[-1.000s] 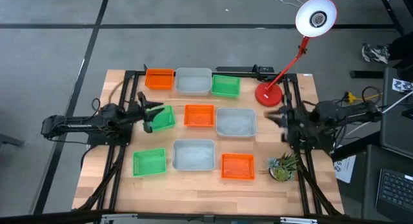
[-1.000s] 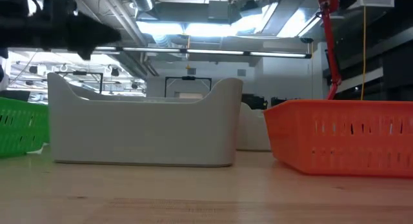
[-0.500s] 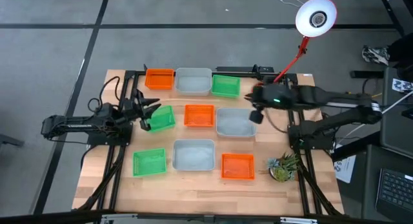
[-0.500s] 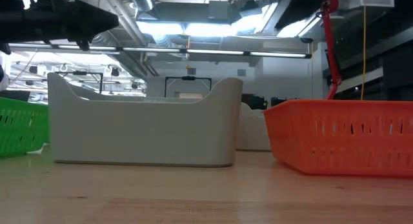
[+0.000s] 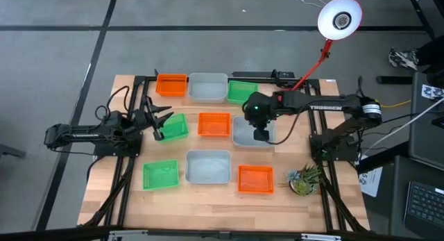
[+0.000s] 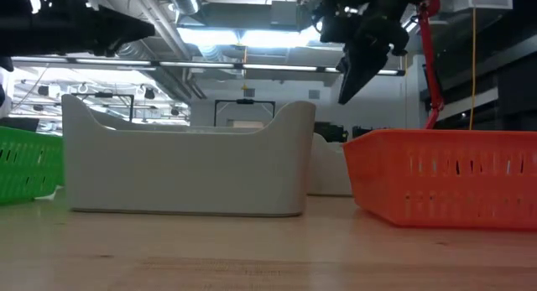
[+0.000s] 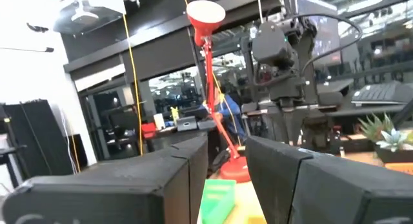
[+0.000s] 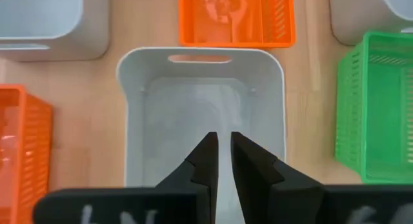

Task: Stack baskets by color
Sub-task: Stack the middle right gray bin on the top gray bin

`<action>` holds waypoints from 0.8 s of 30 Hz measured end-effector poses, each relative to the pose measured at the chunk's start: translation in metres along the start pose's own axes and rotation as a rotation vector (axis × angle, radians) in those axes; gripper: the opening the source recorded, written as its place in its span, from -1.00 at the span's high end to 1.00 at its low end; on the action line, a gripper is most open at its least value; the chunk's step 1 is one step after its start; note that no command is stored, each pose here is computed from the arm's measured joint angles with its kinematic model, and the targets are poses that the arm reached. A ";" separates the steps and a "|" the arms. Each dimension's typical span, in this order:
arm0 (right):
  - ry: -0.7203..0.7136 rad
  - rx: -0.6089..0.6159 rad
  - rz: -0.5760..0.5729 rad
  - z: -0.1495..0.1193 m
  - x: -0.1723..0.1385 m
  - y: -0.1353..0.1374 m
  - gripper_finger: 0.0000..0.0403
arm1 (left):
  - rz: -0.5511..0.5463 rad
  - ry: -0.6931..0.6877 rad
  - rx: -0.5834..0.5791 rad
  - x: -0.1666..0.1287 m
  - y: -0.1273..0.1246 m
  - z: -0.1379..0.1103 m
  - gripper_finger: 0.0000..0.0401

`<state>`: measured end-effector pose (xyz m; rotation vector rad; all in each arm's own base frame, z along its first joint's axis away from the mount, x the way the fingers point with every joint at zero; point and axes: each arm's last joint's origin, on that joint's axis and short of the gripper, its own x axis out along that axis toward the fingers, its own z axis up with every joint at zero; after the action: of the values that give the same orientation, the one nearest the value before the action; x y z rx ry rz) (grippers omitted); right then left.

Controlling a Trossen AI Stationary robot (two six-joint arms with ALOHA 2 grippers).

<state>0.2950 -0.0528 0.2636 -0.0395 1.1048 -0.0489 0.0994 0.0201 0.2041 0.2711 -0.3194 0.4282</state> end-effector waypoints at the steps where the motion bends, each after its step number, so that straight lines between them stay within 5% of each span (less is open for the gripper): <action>1: 0.005 0.001 0.000 0.001 0.003 -0.001 0.78 | -0.002 0.011 0.000 0.000 0.000 -0.001 0.50; 15: 0.150 -0.020 -0.103 -0.004 0.050 -0.031 0.76 | 0.002 0.110 0.018 -0.001 -0.002 -0.010 0.50; 24: 0.159 -0.039 -0.100 -0.002 0.044 -0.032 0.48 | 0.002 0.111 0.018 -0.001 -0.002 -0.011 0.50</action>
<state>0.3125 -0.0876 0.2248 -0.1276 1.2627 -0.1217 0.1023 0.0214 0.1938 0.2636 -0.2069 0.4465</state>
